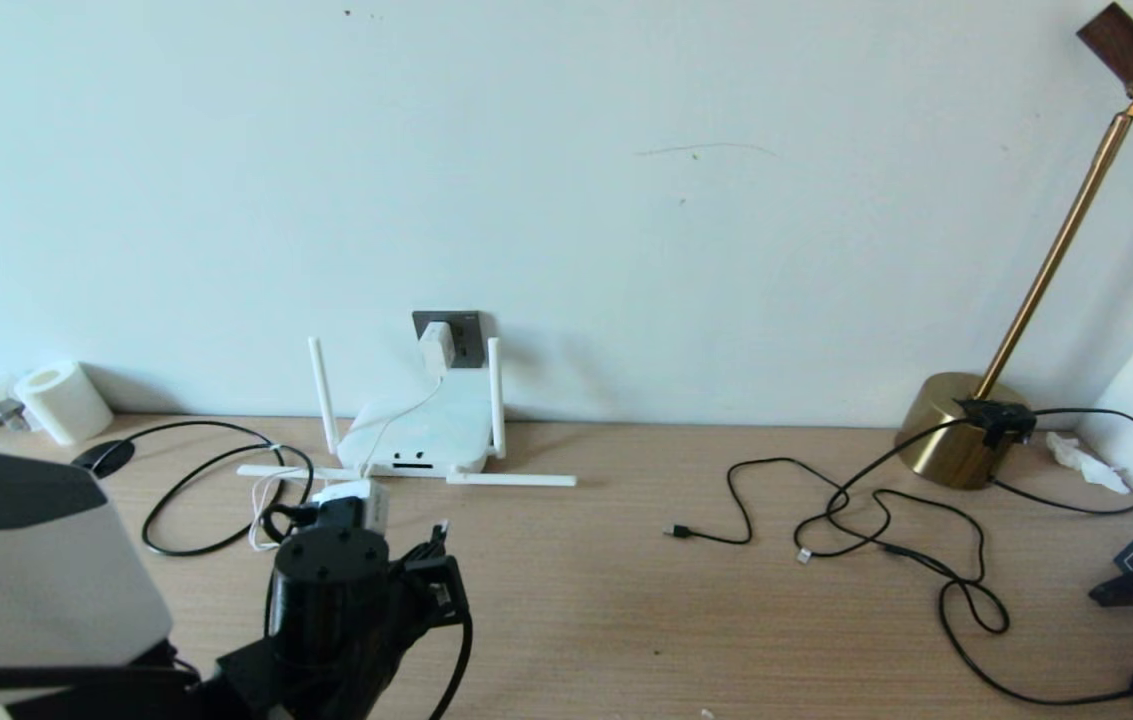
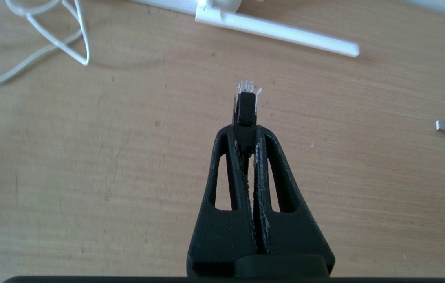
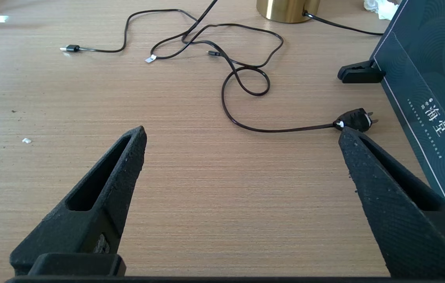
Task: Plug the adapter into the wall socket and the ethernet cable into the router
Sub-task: Align cable and router interface
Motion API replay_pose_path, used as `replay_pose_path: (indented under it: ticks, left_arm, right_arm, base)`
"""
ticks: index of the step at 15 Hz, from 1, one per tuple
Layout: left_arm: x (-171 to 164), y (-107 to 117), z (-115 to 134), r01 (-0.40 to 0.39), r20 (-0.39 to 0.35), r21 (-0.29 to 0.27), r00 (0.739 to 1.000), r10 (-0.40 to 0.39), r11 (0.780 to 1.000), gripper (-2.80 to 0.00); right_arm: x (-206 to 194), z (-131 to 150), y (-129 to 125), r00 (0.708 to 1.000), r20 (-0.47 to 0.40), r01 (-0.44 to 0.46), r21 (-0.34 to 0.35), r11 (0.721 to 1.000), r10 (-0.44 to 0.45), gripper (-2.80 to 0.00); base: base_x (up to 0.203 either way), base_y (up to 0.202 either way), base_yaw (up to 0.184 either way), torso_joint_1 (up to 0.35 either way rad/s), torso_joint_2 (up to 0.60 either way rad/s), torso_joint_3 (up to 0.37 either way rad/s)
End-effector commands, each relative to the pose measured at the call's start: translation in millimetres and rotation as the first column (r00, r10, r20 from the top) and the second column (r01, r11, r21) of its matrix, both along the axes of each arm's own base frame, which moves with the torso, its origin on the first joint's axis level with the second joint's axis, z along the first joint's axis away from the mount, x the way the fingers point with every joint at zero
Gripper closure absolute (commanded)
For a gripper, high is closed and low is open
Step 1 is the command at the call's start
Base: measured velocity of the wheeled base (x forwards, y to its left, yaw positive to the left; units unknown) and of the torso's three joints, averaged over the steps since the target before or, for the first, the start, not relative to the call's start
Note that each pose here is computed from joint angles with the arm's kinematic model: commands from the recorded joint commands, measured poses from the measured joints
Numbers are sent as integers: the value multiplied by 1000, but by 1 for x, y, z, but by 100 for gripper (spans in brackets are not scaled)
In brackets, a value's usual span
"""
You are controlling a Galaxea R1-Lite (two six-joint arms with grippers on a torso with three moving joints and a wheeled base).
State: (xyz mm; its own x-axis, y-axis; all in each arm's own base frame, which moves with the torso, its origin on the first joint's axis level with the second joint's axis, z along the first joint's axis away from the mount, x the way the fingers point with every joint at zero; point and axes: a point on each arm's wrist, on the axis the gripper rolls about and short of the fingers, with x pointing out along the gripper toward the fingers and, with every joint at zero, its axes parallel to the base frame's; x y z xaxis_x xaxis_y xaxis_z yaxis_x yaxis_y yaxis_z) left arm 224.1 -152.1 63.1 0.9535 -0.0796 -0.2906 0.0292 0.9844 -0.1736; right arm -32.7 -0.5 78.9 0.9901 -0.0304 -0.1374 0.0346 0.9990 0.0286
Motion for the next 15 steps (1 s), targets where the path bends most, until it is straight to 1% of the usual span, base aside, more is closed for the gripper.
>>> replay_pose_path:
  ticks: [1,2,3,4,5,6,10,12,15]
  left_arm:
    - [6,3,2,5,15,29,1000,-5,1000,0]
    - [9,5,0,40,4,37,999,-40,998,0]
    - [14,7,-1,58,-2,33,998,-58,998,0]
    - [24,9,-4,45,-3,29,999,-45,999,0]
    - [37,17,-7,8,-3,28,1000,-8,1000,0]
    - [45,24,-11,-12,-8,27,1000,12,1000,0]
    - [65,43,-16,3,-23,-1,1000,-3,1000,0]
    - [68,49,-20,8,-50,-3,999,-8,1000,0]
    - [77,56,-28,-12,-63,-2,998,12,1000,0]
  right_arm:
    - [0,0,0,1000,-3,0,0,1000,0,-280]
    - [0,0,0,1000,-3,0,1,1000,0,-280]
    - [0,0,0,1000,-3,0,1,1000,0,-280]
    - [0,0,0,1000,-2,0,0,1000,0,-280]
    - [0,0,0,1000,-3,0,0,1000,0,-280]
    - [0,0,0,1000,-4,0,1,1000,0,-280]
    - [0,0,0,1000,-3,2,1,1000,-2,-280]
    - [0,0,0,1000,-3,0,0,1000,0,-280]
    - [0,0,0,1000,-4,0,1,1000,0,-280]
  base:
    - [0,0,0,0,0,0]
    - [0,0,0,0,0,0]
    - [0,0,0,0,0,0]
    - [0,0,0,0,0,0]
    - [0,0,0,0,0,0]
    - [0,0,0,0,0,0]
    - [0,0,0,0,0,0]
    - [0,0,0,0,0,0]
    - [0,0,0,0,0,0]
